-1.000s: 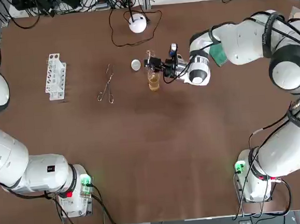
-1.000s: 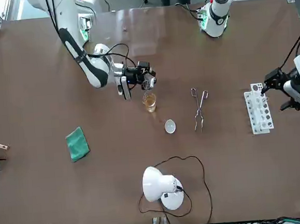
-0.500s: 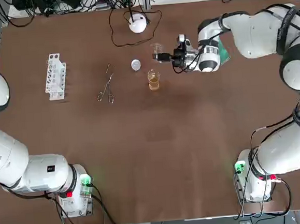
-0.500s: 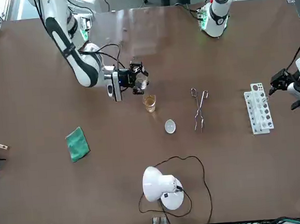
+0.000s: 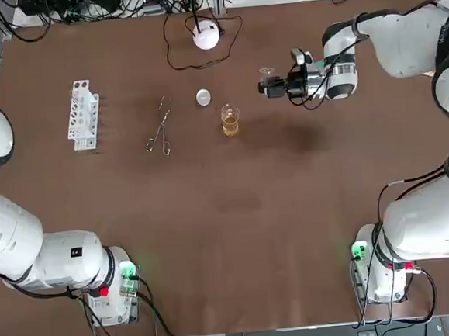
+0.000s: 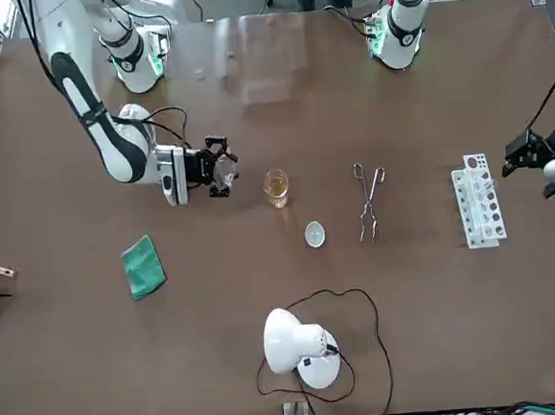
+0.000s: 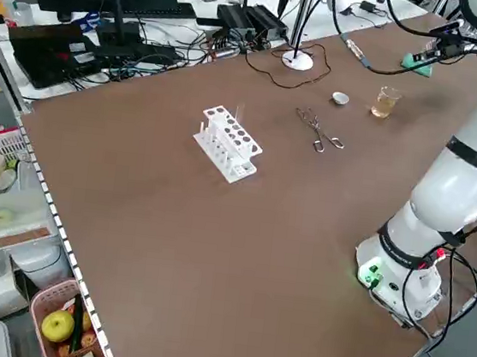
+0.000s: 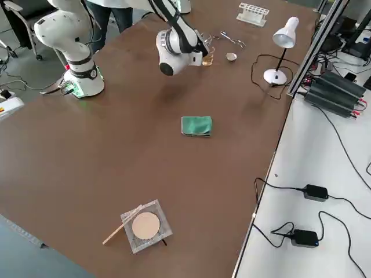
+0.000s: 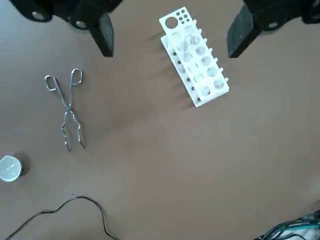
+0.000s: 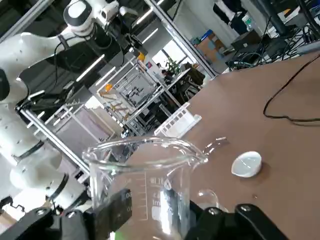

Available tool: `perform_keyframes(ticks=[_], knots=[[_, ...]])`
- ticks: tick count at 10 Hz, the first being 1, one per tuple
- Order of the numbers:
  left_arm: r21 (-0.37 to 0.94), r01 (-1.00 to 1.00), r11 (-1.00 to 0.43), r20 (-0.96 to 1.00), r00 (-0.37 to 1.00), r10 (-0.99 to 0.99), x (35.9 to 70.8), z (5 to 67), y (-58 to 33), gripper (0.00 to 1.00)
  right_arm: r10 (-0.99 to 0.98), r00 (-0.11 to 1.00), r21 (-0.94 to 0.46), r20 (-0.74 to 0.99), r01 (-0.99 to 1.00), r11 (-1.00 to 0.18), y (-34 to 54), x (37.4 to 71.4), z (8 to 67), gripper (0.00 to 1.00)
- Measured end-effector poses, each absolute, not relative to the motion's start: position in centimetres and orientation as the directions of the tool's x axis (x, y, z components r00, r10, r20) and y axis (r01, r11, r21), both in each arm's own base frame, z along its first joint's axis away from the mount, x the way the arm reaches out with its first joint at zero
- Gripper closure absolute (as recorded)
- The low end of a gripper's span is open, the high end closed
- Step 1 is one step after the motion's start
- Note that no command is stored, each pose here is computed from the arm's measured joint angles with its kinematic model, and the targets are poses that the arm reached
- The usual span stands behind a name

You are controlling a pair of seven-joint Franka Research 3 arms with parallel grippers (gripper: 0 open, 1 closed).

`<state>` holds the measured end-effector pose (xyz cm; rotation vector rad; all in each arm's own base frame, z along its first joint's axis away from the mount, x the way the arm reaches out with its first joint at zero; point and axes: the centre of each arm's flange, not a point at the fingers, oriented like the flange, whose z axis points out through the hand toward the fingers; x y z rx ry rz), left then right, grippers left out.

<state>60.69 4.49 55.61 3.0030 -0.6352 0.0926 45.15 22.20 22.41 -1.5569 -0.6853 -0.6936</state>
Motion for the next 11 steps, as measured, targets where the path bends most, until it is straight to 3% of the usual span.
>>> perform_keyframes(ticks=[4, 6, 11], knots=[[0.044, -0.233, -0.971, 0.051, 0.972, -0.231, 60.5, 57.2, 5.1, 0.00, 0.132, 0.591, -0.594, 0.796, 0.804, -0.013, 11.0, 45.9, 22.0, 0.62], [-0.023, -0.169, -0.985, 0.026, 0.985, -0.169, 60.1, 58.7, 5.5, 0.00, 0.190, 0.575, -0.585, 0.796, 0.811, -0.001, 5.5, 45.2, 21.5, 0.62], [-0.015, 0.005, -1.000, -0.005, 1.000, 0.005, 59.0, 62.1, 3.4, 0.00, 0.285, 0.519, -0.542, 0.806, 0.841, -0.001, -3.9, 42.7, 20.2, 0.62]])
